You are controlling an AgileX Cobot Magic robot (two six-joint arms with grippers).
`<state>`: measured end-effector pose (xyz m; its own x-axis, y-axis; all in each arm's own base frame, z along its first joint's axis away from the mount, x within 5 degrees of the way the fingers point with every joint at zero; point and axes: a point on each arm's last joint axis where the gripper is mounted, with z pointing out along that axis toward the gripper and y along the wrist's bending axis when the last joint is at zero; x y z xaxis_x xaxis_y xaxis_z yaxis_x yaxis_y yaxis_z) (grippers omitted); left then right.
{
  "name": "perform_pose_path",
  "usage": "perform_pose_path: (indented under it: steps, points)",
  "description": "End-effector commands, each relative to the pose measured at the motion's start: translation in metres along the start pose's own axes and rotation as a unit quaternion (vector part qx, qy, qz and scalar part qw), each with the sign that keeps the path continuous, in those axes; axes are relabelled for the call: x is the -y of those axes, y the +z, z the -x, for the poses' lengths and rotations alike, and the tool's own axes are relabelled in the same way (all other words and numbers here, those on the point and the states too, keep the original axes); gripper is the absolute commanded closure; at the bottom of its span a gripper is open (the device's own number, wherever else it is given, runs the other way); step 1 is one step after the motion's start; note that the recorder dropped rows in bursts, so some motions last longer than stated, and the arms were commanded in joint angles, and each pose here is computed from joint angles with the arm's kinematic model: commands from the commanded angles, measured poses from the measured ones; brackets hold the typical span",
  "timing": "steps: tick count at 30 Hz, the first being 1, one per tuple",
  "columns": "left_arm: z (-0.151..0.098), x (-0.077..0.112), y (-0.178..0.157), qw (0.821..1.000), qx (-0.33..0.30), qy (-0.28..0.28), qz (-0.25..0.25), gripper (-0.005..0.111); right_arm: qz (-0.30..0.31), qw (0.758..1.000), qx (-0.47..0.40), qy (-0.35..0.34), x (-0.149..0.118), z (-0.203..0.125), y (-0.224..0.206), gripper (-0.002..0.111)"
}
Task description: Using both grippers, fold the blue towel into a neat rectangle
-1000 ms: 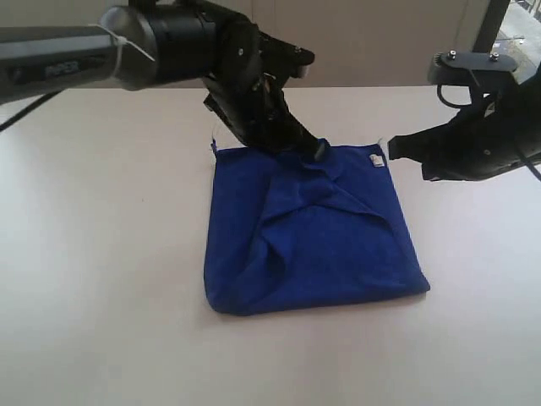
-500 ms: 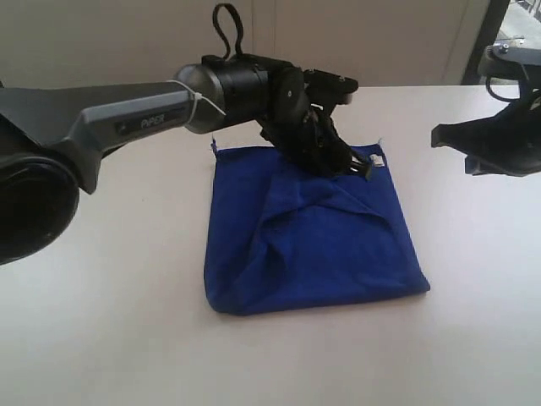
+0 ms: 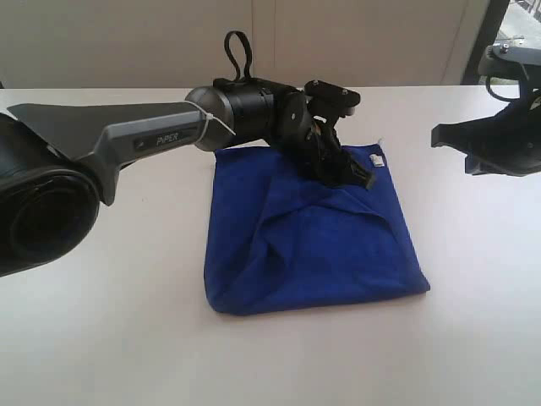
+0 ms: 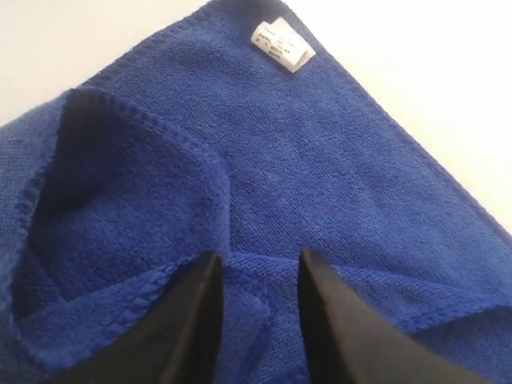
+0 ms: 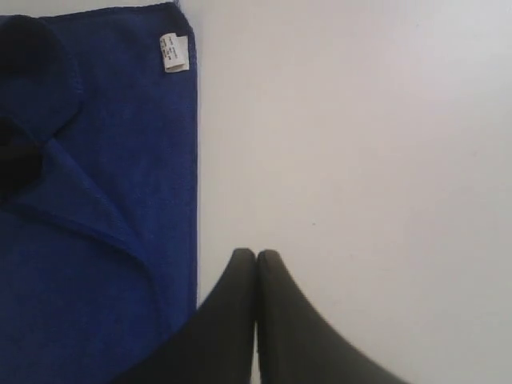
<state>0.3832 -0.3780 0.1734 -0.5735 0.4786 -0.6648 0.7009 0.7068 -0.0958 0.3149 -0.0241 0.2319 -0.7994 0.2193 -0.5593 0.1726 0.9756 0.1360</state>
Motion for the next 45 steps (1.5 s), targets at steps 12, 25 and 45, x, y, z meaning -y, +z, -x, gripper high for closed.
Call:
perform_pose_path:
  steps: [12, 25, 45]
  points:
    - [-0.008, 0.000, 0.009, 0.999, -0.020, 0.036, 0.004, 0.082, -0.003, 1.000, 0.007, -0.002, 0.002, 0.001, 0.000, 0.108]
    - [-0.009, -0.003, 0.010, 0.998, -0.024, 0.063, 0.020, 0.107, -0.003, 1.000, 0.007, -0.002, 0.002, 0.001, 0.000, 0.108]
    - [-0.002, 0.000, -0.005, 0.999, -0.029, 0.038, 0.015, 0.107, -0.001, 1.000, 0.011, 0.001, 0.002, 0.001, 0.000, 0.108]
